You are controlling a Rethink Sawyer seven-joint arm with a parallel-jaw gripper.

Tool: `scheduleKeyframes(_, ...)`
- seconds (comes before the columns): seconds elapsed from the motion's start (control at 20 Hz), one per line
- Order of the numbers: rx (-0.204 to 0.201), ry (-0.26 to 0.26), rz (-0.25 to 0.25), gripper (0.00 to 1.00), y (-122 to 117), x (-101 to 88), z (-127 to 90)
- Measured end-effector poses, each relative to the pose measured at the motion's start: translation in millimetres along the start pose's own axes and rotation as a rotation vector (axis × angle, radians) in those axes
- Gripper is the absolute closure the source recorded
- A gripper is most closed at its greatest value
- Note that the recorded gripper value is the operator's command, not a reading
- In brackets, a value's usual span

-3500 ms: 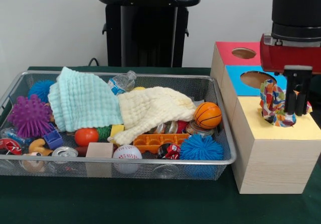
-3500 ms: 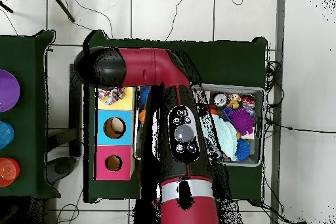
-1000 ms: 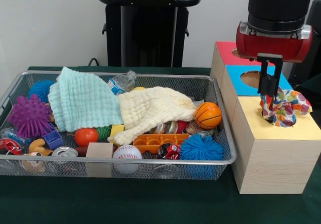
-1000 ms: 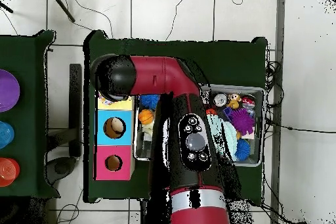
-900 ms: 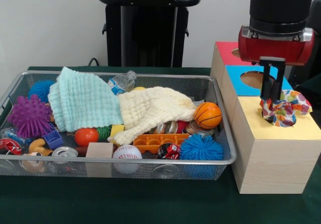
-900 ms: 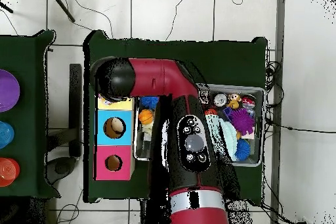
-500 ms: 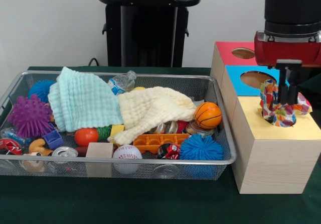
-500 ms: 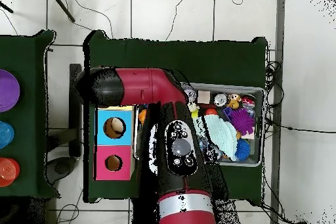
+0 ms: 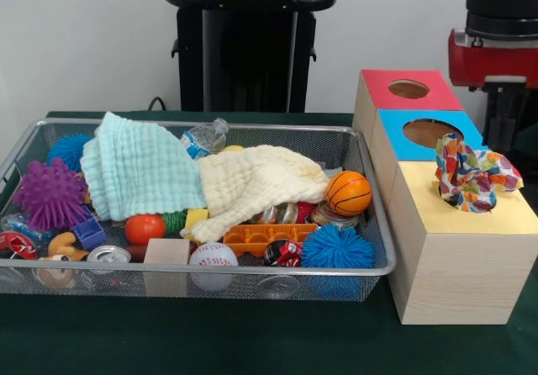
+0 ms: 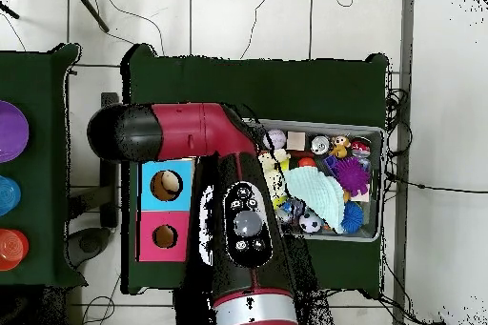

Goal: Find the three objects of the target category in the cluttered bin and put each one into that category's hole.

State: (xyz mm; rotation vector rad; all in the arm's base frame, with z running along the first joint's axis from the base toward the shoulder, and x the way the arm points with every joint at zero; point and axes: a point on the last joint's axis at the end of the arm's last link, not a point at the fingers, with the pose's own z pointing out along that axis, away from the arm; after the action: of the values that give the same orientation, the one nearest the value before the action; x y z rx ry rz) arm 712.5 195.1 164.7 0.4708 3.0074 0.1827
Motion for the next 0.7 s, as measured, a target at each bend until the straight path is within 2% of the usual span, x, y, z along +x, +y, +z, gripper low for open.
scheduleKeyframes(0.05,0.005,0.027,0.005,1.0,0,3.4,-7)
scheduleKeyframes(0.2,0.013,0.056,0.008,1.0,-1,9.3,-16)
scheduleKeyframes(0.7,0.025,0.076,0.016,1.0,-12,24.1,-32)
